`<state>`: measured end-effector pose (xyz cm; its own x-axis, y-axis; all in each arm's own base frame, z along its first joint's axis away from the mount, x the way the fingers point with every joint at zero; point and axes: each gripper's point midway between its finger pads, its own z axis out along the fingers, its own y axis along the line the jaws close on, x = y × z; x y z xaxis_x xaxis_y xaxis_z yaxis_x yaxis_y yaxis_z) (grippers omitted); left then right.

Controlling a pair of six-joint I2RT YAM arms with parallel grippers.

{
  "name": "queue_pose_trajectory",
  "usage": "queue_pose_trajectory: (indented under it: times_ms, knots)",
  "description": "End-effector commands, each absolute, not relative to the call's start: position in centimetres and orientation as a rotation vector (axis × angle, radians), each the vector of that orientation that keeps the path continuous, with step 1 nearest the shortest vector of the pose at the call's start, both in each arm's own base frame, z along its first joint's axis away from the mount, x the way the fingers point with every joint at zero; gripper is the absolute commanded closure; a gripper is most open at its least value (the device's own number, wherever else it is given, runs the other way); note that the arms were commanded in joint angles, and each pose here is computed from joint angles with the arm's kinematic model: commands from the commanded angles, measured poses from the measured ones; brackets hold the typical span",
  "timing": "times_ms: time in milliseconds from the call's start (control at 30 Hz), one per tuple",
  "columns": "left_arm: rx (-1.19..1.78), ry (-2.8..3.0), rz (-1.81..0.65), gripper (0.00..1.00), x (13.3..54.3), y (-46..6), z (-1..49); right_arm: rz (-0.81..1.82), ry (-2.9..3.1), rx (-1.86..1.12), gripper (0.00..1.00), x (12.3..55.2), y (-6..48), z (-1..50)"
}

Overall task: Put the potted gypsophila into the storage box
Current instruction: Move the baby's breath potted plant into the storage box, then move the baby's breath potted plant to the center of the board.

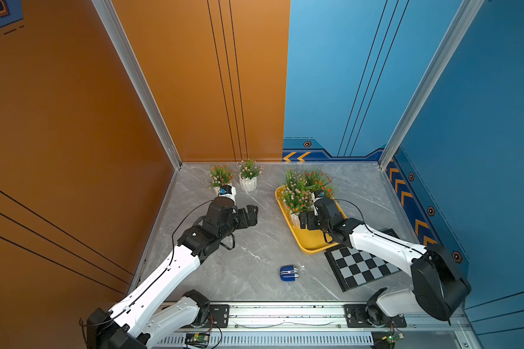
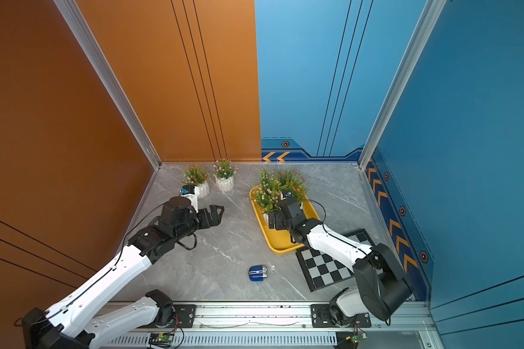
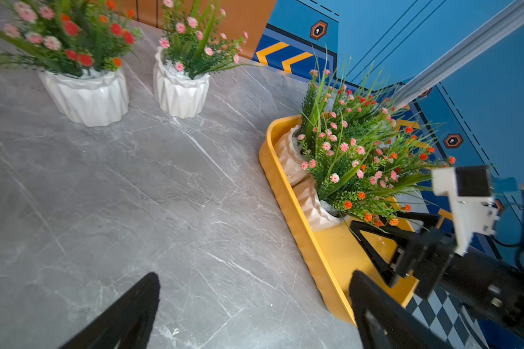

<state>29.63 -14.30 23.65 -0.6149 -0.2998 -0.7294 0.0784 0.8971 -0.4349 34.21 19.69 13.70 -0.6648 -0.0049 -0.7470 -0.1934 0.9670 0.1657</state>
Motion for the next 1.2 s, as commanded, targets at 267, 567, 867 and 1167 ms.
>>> queue_pose_trajectory:
  times_ms: [267, 567, 867, 1167]
  knots:
    - [-0.261, 2.193, -0.425, 0.02, 27.1, -9.5, 23.4, 0.276, 2.110, -0.122, 0.00, 31.6, 19.7, 22.9]
    - [-0.335, 2.210, -0.323, 0.02, 26.4, -7.0, 23.0, 0.298, 2.000, -0.338, 0.00, 32.4, 26.9, 27.8]
    - [-0.467, 2.250, -0.269, 0.02, 27.8, -4.4, 21.4, 0.360, 1.948, -0.485, 0.00, 34.8, 32.8, 28.5]
    - [-0.718, 2.180, -0.563, 0.02, 34.5, -0.6, 20.1, 0.393, 1.940, -0.534, 0.00, 36.1, 34.7, 28.2]
